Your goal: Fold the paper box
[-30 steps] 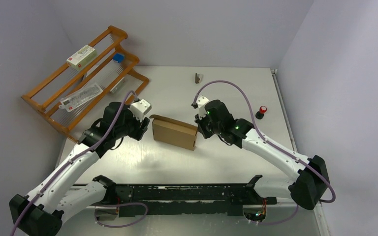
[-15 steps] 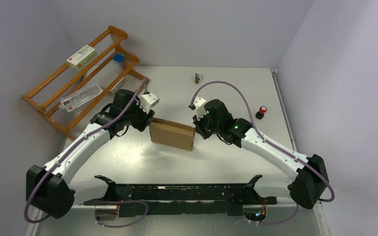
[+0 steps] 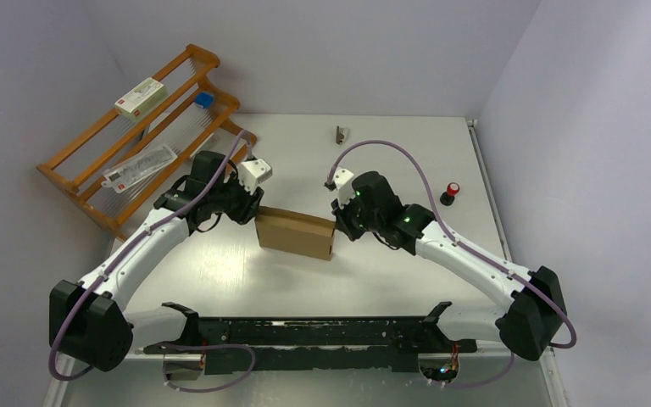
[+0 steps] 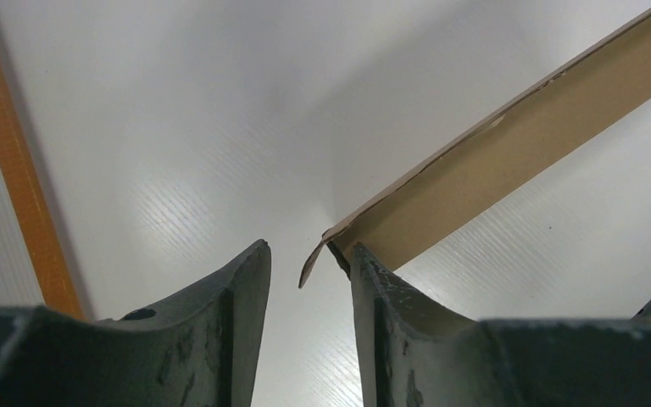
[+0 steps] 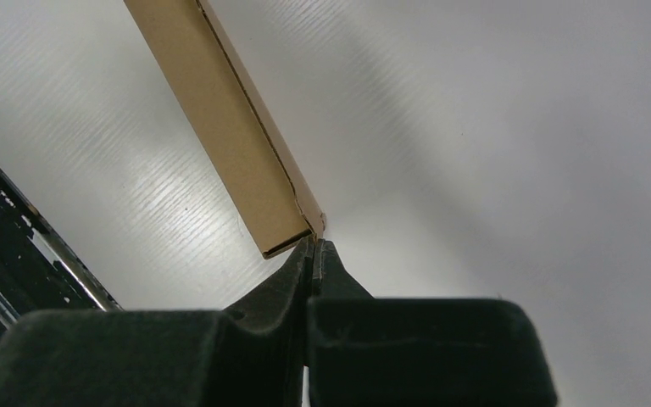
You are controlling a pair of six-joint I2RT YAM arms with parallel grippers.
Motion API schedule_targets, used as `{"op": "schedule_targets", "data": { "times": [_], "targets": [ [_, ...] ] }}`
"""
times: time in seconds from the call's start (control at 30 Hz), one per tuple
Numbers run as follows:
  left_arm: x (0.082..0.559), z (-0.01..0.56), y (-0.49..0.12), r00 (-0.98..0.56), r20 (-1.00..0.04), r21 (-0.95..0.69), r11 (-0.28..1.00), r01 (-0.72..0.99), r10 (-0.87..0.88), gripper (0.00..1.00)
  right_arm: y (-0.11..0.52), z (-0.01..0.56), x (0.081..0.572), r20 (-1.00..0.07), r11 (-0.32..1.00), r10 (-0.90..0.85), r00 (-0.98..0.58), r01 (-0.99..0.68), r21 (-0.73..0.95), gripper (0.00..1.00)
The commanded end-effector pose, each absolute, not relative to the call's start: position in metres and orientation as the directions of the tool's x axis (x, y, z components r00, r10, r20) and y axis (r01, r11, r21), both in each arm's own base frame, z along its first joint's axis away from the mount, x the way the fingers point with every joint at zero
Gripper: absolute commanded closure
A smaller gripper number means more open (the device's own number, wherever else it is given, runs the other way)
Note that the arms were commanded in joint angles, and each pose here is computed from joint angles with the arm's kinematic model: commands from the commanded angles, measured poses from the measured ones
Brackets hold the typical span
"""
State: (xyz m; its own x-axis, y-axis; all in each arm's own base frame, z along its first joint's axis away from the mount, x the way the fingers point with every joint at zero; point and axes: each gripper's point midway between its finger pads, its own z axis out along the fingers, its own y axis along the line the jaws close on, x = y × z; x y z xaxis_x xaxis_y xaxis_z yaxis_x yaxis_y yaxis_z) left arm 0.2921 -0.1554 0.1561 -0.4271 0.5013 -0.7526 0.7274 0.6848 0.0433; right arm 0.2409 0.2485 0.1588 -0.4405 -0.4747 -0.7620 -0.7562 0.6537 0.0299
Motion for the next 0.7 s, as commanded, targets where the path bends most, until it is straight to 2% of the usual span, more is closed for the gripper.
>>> {"op": "schedule_targets", "data": {
  "times": [0.0,0.17,0.37,0.47,0.67],
  "targets": [
    [0.298,0.168,-0.165,-0.381,-0.786,0.035,0.651,0.758,0.487,0.59,0.245,0.155,0.235,-0.755,0.645,-0.482,-0.446,-0.763,0.039,1.00],
    [0.294,0.168,-0.166,-0.402,-0.784,0.011,0.658,0.753,0.473,0.78,0.243,0.159,0.235,-0.760,0.657,-0.471,-0.448,-0.753,0.036,1.00],
    [0.287,0.177,-0.165,-0.427,-0.797,-0.022,0.686,0.727,0.427,0.91,0.244,0.165,0.236,-0.769,0.673,-0.444,-0.461,-0.738,0.054,1.00],
    [0.284,0.181,-0.164,-0.475,-0.798,-0.069,0.726,0.684,0.372,0.95,0.244,0.168,0.238,-0.770,0.698,-0.414,-0.485,-0.713,0.073,1.00],
    [0.270,0.170,-0.166,-0.632,-0.744,-0.240,0.798,0.554,0.215,0.95,0.242,0.173,0.243,-0.759,0.769,-0.339,-0.556,-0.628,0.116,1.00]
  ]
}}
